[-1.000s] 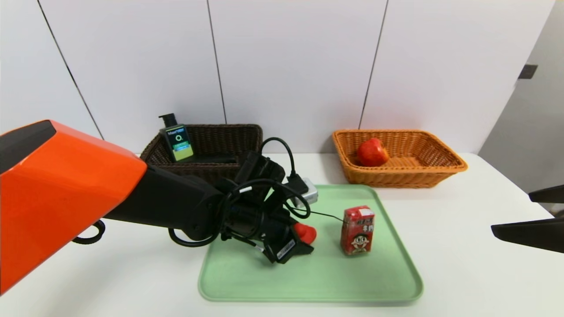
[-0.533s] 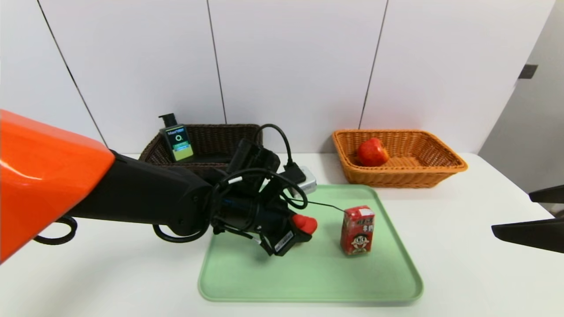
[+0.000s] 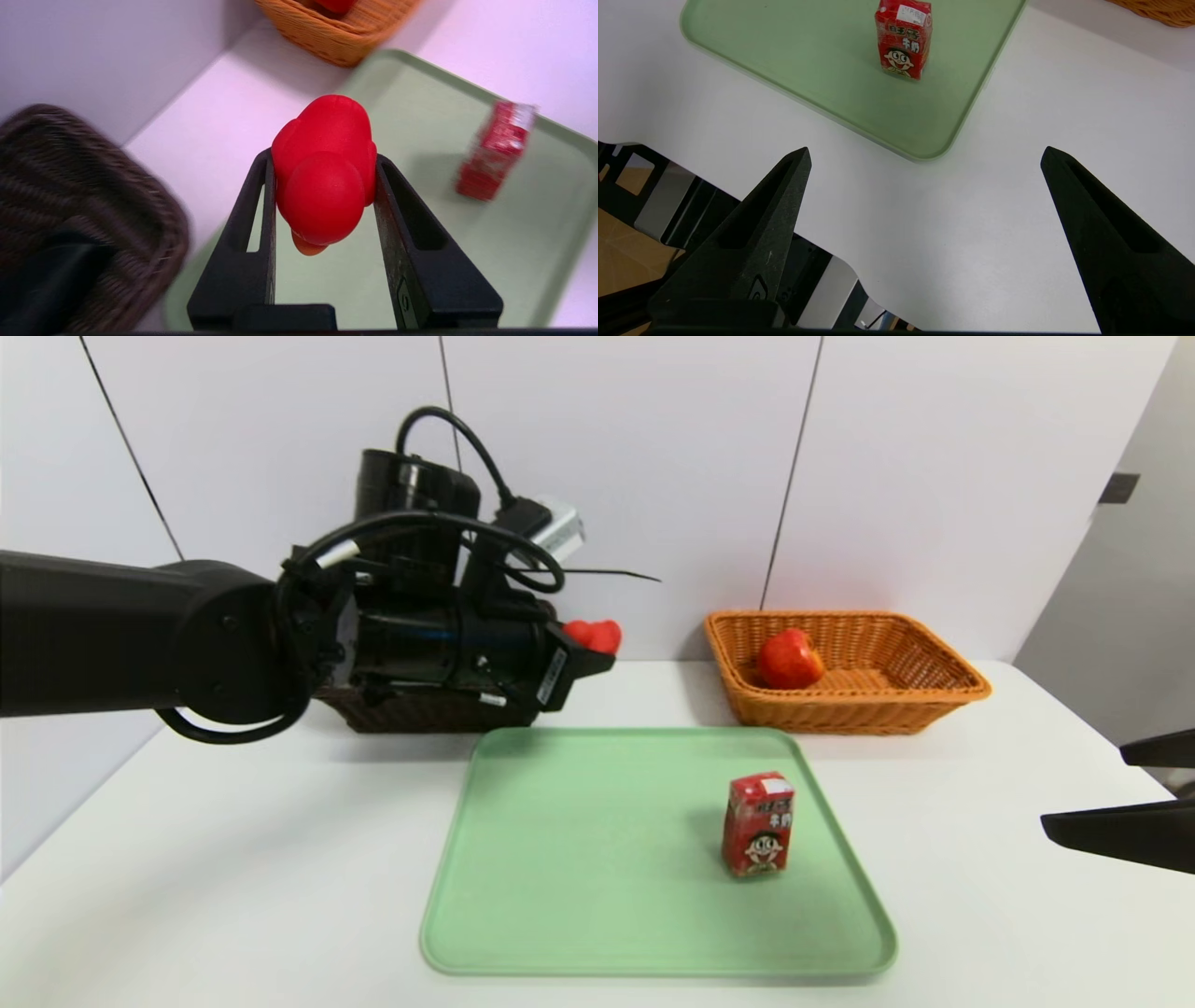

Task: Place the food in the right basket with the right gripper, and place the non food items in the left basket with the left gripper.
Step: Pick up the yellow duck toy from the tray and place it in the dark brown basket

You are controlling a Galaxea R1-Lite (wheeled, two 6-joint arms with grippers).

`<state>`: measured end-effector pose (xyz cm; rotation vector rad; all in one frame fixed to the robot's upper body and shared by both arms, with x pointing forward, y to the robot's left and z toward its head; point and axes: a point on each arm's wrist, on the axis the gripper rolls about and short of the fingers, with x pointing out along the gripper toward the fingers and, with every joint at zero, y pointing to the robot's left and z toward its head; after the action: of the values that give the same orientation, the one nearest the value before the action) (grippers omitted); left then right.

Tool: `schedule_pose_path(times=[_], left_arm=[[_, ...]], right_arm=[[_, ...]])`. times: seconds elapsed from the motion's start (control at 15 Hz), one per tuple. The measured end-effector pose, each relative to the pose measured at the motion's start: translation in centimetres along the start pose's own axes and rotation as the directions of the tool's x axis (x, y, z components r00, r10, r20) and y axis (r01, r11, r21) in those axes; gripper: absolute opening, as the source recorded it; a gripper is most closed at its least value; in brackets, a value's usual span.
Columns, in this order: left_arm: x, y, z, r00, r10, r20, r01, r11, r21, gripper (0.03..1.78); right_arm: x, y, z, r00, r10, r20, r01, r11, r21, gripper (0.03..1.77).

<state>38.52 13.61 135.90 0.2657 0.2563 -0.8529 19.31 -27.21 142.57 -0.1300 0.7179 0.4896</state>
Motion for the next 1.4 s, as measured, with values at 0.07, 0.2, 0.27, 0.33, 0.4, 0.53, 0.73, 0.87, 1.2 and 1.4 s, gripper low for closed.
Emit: schedule_pose_path(times=[0.07,0.2,0.27,0.33,0.4,0.53,0.73,0.87,1.2,1.4], left_arm=[[-0.7,1.4,0.3,0.999,0.048,0.016,-0.048,0.999,-0.009,0.64],[-1.9,4.6,0.3,0.989,0.145,0.026,-0.144,0.989,-0.034,0.63],[-2.3,6.2,0.0,0.982,0.187,0.018,-0.186,0.981,-0.047,0.63],[-2.4,7.5,-0.7,0.975,0.220,0.002,-0.220,0.973,-0.063,0.63],[-2.2,8.7,-1.5,0.970,0.243,-0.022,-0.244,0.966,-0.089,0.63],[-1.5,10.4,-3.1,0.960,0.272,-0.066,-0.279,0.948,-0.155,0.63],[0.3,12.7,-5.6,0.944,0.303,-0.133,-0.325,0.923,-0.206,0.62],[1.3,13.6,-6.7,0.933,0.321,-0.163,-0.354,0.903,-0.244,0.62],[2.7,14.3,-8.0,0.931,0.310,-0.193,-0.353,0.898,-0.261,0.71],[2.9,14.3,-8.1,0.931,0.307,-0.196,-0.352,0.898,-0.265,1.03]], right_arm=[[0.0,0.0,0.0,1.000,0.000,0.001,0.000,1.000,0.000,1.70],[0.0,0.0,-0.1,1.000,-0.001,-0.004,0.001,1.000,0.000,1.70],[0.0,0.0,-0.2,1.000,-0.001,-0.004,0.001,1.000,0.000,1.70],[0.0,0.0,-0.2,1.000,-0.002,-0.006,0.002,1.000,0.001,1.70],[0.0,0.0,-0.3,1.000,-0.002,-0.006,0.002,1.000,0.001,1.70],[0.0,0.0,-0.3,1.000,-0.002,-0.006,0.002,1.000,0.001,1.70],[0.1,-0.1,-0.4,1.000,-0.008,-0.009,0.008,1.000,0.005,1.70],[0.0,-0.2,-0.5,1.000,-0.009,-0.009,0.010,1.000,0.007,1.70],[-0.1,-0.2,-0.6,1.000,-0.009,-0.008,0.009,1.000,0.007,1.70],[-0.2,-0.2,-0.7,1.000,-0.009,-0.005,0.009,1.000,0.007,1.70]])
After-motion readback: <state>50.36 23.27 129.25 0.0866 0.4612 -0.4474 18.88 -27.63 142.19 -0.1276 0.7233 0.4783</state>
